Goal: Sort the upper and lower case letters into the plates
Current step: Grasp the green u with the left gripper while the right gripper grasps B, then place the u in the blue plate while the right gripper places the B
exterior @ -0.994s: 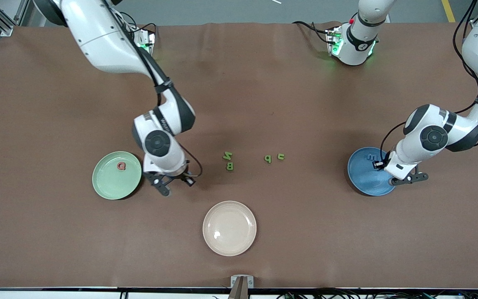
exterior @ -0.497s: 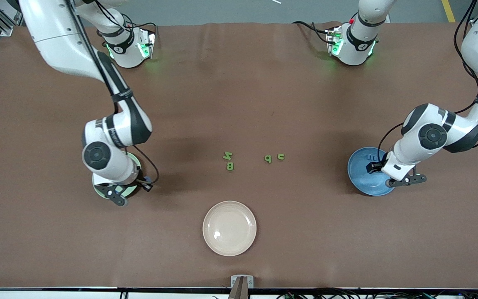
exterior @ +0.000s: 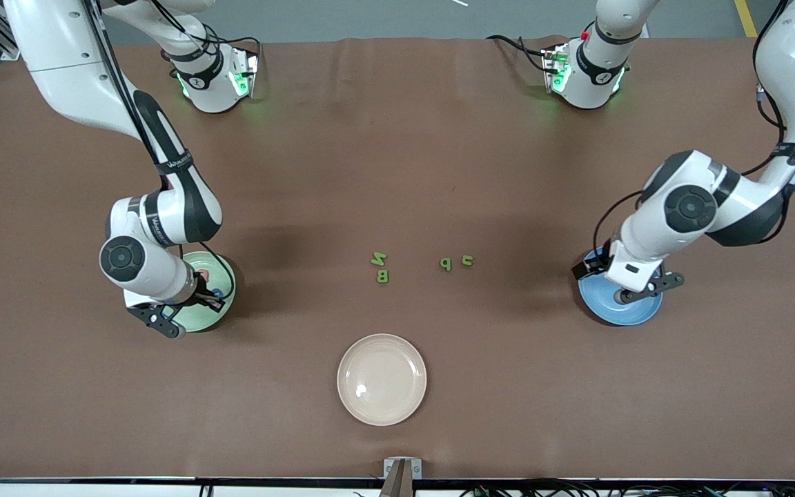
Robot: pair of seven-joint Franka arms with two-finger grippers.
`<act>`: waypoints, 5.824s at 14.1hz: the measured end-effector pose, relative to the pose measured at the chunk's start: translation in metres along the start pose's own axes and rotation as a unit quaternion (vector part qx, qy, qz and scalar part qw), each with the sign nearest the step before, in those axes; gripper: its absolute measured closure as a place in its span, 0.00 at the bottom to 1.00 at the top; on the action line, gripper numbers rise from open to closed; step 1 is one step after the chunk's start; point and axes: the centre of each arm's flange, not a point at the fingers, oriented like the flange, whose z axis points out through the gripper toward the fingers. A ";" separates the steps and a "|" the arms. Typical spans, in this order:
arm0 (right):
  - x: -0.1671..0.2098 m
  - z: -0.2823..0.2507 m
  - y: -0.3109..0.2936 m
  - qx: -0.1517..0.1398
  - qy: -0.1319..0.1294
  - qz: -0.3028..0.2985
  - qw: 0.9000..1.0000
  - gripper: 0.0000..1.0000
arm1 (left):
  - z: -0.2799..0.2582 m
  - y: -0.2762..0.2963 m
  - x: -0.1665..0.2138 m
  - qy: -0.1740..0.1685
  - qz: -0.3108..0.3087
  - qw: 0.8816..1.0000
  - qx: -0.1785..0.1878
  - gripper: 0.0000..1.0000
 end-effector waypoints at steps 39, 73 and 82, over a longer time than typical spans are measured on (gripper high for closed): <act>-0.235 0.002 -0.280 0.054 0.012 -0.143 0.988 0.06 | 0.128 0.187 -0.148 0.007 -0.390 0.921 -0.011 0.56; 0.030 -0.030 0.007 -0.008 0.009 -0.247 0.969 0.73 | 0.101 -0.072 0.022 0.010 0.102 0.994 0.032 0.74; 0.050 0.016 0.093 0.003 0.015 -0.276 0.961 0.73 | 0.121 -0.067 0.020 0.013 0.113 0.993 0.028 0.74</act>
